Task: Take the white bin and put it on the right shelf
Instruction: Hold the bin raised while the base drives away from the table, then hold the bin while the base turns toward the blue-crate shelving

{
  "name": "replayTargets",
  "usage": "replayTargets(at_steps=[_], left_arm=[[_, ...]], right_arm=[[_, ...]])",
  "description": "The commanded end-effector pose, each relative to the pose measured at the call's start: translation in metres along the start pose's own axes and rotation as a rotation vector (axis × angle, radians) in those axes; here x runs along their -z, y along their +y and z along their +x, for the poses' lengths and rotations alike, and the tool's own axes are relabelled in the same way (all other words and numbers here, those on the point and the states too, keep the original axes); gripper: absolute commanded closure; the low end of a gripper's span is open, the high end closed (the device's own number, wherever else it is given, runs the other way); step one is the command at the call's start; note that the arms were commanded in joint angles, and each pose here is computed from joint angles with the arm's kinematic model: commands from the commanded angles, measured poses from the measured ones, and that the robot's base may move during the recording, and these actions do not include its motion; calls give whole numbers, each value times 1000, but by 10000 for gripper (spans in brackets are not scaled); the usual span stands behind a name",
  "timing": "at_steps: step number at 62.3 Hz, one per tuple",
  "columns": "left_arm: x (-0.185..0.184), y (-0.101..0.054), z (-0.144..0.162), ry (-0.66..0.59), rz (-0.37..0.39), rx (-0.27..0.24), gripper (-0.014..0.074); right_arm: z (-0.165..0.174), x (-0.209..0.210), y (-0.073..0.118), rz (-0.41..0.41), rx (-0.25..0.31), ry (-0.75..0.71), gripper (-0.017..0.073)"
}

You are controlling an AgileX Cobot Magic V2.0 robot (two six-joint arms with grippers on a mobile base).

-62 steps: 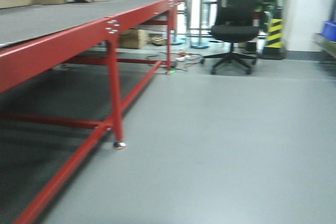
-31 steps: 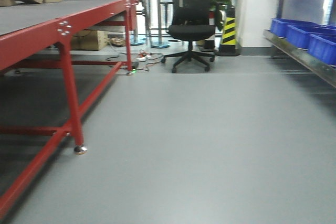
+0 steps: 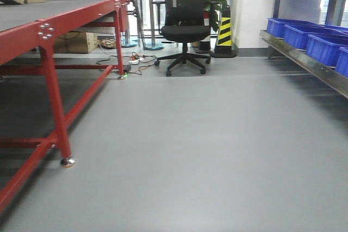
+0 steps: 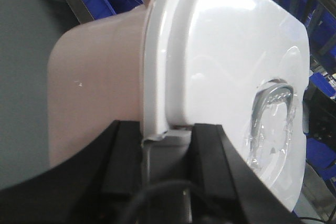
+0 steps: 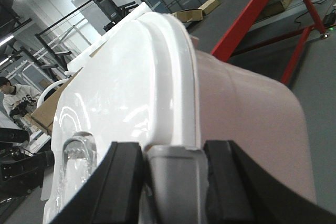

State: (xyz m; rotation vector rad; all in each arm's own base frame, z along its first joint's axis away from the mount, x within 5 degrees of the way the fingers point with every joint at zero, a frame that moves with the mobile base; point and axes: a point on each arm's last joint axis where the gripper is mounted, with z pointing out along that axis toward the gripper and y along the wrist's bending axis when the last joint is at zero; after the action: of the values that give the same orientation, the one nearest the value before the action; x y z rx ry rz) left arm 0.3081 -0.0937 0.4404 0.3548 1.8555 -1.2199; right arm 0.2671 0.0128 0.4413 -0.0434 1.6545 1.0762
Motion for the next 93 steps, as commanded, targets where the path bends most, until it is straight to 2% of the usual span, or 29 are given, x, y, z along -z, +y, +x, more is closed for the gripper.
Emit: replayTargets(at_steps=[1, 93], left_arm=[[7, -69, 14, 154, 379, -65, 720], [6, -69, 14, 153, 378, -64, 720]], right_arm=[[11, 6, 54, -340, 32, 134, 500], [11, 6, 54, -339, 32, 134, 500]])
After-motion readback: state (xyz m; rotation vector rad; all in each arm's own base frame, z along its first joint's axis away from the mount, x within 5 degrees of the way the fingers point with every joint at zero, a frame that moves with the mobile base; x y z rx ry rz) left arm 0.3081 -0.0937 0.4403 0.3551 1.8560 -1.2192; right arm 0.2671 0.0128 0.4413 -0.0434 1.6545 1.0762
